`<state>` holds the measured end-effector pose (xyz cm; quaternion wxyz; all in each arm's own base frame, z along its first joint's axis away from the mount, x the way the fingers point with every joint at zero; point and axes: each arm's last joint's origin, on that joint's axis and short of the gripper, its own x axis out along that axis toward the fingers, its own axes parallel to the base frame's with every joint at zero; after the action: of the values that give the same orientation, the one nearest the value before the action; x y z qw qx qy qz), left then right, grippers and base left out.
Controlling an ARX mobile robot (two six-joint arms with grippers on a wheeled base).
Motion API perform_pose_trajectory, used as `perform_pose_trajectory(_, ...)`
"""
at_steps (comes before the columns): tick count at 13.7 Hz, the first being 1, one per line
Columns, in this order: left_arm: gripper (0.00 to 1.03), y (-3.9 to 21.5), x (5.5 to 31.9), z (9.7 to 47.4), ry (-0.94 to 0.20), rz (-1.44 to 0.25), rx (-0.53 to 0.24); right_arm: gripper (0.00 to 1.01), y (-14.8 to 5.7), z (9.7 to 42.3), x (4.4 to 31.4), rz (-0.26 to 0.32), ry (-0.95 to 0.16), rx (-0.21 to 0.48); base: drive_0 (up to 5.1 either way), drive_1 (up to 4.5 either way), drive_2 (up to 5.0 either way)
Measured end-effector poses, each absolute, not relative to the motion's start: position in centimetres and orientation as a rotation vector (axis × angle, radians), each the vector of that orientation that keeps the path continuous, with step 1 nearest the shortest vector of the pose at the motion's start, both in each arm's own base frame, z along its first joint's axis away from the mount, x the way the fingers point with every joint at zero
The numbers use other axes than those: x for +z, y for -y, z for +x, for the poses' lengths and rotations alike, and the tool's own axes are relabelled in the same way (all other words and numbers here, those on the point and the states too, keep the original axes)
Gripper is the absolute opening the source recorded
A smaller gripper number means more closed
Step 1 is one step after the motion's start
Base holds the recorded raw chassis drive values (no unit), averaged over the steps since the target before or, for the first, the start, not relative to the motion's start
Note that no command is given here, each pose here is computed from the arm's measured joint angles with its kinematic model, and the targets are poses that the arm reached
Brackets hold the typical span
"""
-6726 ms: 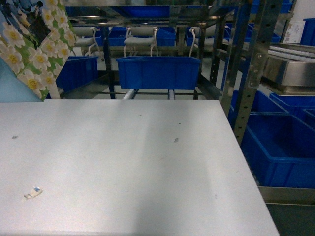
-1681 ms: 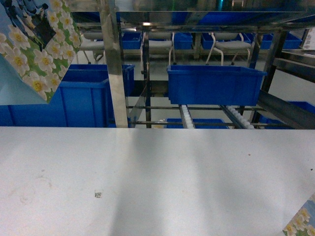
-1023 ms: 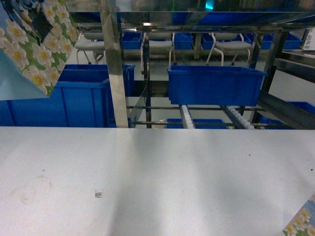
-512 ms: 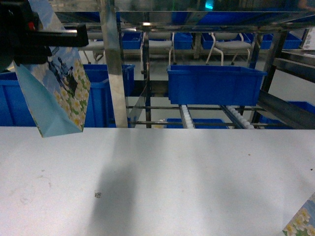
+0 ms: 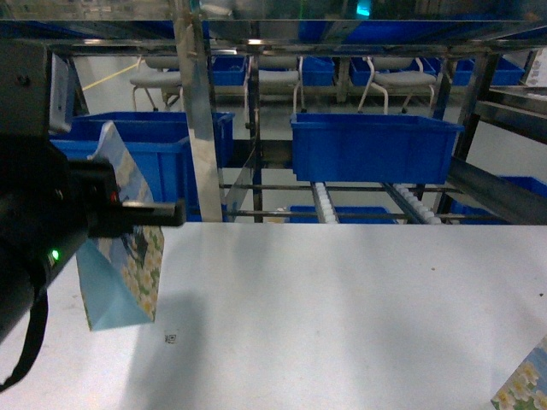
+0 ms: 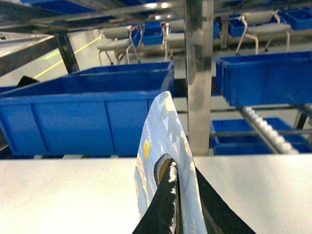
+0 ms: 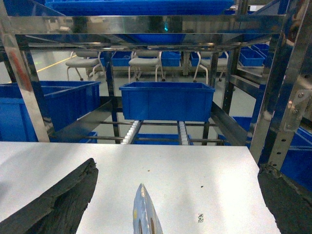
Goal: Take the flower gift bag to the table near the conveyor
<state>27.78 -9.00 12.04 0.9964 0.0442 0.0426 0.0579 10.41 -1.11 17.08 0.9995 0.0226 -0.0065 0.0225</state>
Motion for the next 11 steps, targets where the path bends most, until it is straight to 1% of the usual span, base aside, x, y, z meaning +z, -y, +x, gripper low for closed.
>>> perform_pose_trajectory(2, 0.03, 9.0, 9.5, 27.0, -0.179, 0.132, 0.119, 0.98, 1.1, 10.4, 17.1, 0.045, 0.013, 0.045, 0.0, 0.0, 0.0)
perform_pose_trajectory(4, 0.03, 9.1, 7.3, 26.1, -0.263, 0.163, 0.107, 0.98, 1.1, 10.4, 17.1, 0.045, 0.013, 0.045, 0.0, 0.0, 0.0)
perform_pose_trajectory(7, 0.03, 9.5, 6.0, 25.8, -0.292, 0.17, 0.108, 0.98, 1.1, 10.4, 17.1, 0.045, 0.013, 0.045, 0.0, 0.0, 0.0)
perform_pose_trajectory(8, 0.03, 9.7, 6.0, 25.7, -0.29, 0.159, 0.1, 0.98, 1.1, 10.4, 17.1, 0.045, 0.013, 0.045, 0.0, 0.0, 0.0)
perform_pose_trajectory(9, 0.16, 9.7, 6.5, 25.3, -0.292, 0.145, 0.053, 0.98, 1.1, 10.4, 17.1, 0.045, 0.013, 0.045, 0.0, 0.0, 0.0)
perform_pose_trajectory(11, 0.43, 9.1, 7.5, 25.0, -0.278, 0.126, 0.021, 0.98, 1.1, 10.4, 17.1, 0.045, 0.013, 0.045, 0.0, 0.0, 0.0)
